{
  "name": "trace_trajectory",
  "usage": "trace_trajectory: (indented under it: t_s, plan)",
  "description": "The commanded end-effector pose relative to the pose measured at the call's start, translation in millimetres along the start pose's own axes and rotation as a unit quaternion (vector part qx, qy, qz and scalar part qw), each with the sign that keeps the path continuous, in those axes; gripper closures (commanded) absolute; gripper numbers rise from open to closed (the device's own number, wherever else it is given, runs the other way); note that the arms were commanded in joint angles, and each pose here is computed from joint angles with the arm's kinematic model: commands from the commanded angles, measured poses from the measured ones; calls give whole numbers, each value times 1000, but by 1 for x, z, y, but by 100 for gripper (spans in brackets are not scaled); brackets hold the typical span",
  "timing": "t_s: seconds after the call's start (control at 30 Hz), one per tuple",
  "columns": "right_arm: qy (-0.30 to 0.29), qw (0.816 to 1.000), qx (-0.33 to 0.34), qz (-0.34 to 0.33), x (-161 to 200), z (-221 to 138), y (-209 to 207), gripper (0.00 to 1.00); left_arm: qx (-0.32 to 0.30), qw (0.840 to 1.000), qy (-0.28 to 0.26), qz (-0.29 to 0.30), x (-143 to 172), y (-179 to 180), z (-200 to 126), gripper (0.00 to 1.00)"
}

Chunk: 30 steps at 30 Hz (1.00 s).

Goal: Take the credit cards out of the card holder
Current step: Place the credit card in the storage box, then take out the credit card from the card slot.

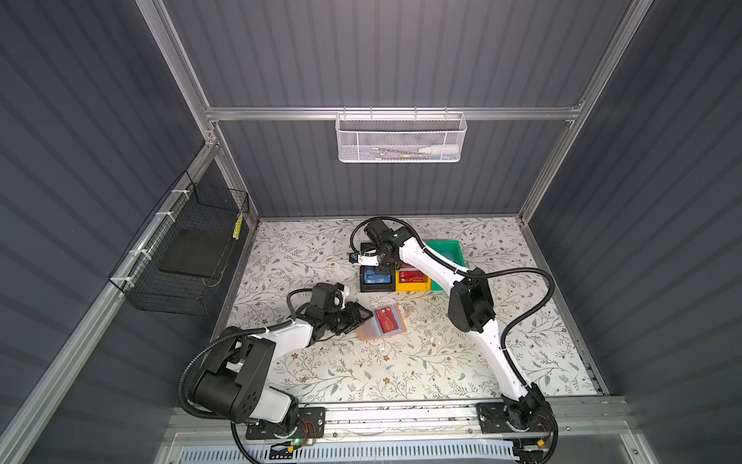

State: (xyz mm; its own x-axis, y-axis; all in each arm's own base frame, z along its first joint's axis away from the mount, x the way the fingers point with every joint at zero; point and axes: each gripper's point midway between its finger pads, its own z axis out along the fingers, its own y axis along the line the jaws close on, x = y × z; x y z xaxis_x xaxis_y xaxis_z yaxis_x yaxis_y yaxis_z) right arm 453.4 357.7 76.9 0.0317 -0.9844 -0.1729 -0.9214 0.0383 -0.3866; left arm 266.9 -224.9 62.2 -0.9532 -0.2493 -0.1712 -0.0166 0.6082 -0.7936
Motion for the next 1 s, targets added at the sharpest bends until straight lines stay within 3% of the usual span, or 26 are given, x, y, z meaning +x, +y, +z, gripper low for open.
trace_trajectory:
  t_s: [0.0,0.13,0.23,0.37,0.43,0.5,0.67,0.97]
  plan:
    - [1,997,55,54,4,-37,-16,66,4,1000,-3,4,0,0,-1,52]
    - [-27,990,80,114,10,-72,-2,62,13,1000,-5,-1,-3,-4,0,54]
    - [-65,981,59,174,13,-92,25,58,18,1000,-5,-4,-3,-4,1,56]
    - [-124,955,-4,271,14,-108,67,55,21,1000,-2,-10,-2,-2,5,57]
    - [-135,936,-57,321,12,-109,89,58,27,1000,-1,-15,-1,-3,6,59]
    - [-125,922,-124,346,12,-104,116,63,34,999,1,-18,-1,-4,7,60]
    - [-77,889,-217,396,17,-79,159,70,36,999,-2,-15,-2,-9,5,60]
    - [-41,869,-229,437,27,-44,167,82,30,999,-5,-19,0,-5,6,62]
